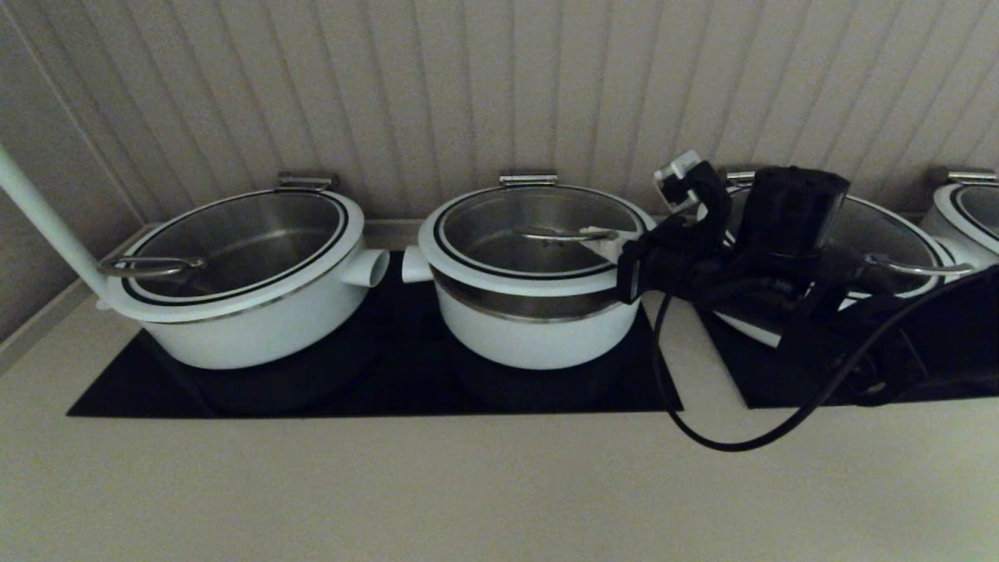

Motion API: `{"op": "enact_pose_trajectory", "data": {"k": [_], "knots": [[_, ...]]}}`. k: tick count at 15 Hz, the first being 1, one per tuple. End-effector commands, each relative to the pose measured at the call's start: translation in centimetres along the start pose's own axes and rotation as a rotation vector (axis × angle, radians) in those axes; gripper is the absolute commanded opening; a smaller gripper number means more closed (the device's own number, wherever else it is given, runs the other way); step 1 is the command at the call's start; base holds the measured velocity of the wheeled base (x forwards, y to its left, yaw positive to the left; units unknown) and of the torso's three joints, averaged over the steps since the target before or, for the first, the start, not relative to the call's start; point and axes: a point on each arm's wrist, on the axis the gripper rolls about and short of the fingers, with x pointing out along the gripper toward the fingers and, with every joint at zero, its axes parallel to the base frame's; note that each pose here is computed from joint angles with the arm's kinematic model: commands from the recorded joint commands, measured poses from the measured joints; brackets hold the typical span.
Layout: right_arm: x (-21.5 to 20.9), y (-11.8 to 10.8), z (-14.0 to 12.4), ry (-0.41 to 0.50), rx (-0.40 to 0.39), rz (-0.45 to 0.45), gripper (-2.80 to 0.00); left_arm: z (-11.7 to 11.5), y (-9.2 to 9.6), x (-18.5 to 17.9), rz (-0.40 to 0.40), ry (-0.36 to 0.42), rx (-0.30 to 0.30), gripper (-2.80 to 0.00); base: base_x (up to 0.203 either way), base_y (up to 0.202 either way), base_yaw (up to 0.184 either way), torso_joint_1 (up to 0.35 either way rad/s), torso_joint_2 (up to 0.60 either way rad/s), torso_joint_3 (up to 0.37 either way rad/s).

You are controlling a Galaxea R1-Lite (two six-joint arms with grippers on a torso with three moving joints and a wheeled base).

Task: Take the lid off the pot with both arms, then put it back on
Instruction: Hold the pot lid with the left arm

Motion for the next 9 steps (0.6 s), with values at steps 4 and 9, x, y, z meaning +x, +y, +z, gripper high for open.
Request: {"op": "enact_pose_trajectory", "data": {"k": [4, 9], "knots": [[0.4, -0.2, 0.6, -0.028, -0.010, -0.001, -2.80, 2.6, 0.5, 2.0, -0.151, 0.032, -0.022, -2.80, 0.000, 0.000, 0.000, 0.000, 0.00, 0.000], [0.4, -0.2, 0.6, -0.028, -0.010, -0.001, -2.80, 3.9, 0.8, 3.7, -0.261, 0.071, -0.077, -2.80, 0.000, 0.000, 0.000, 0.000, 0.00, 0.000]]}}
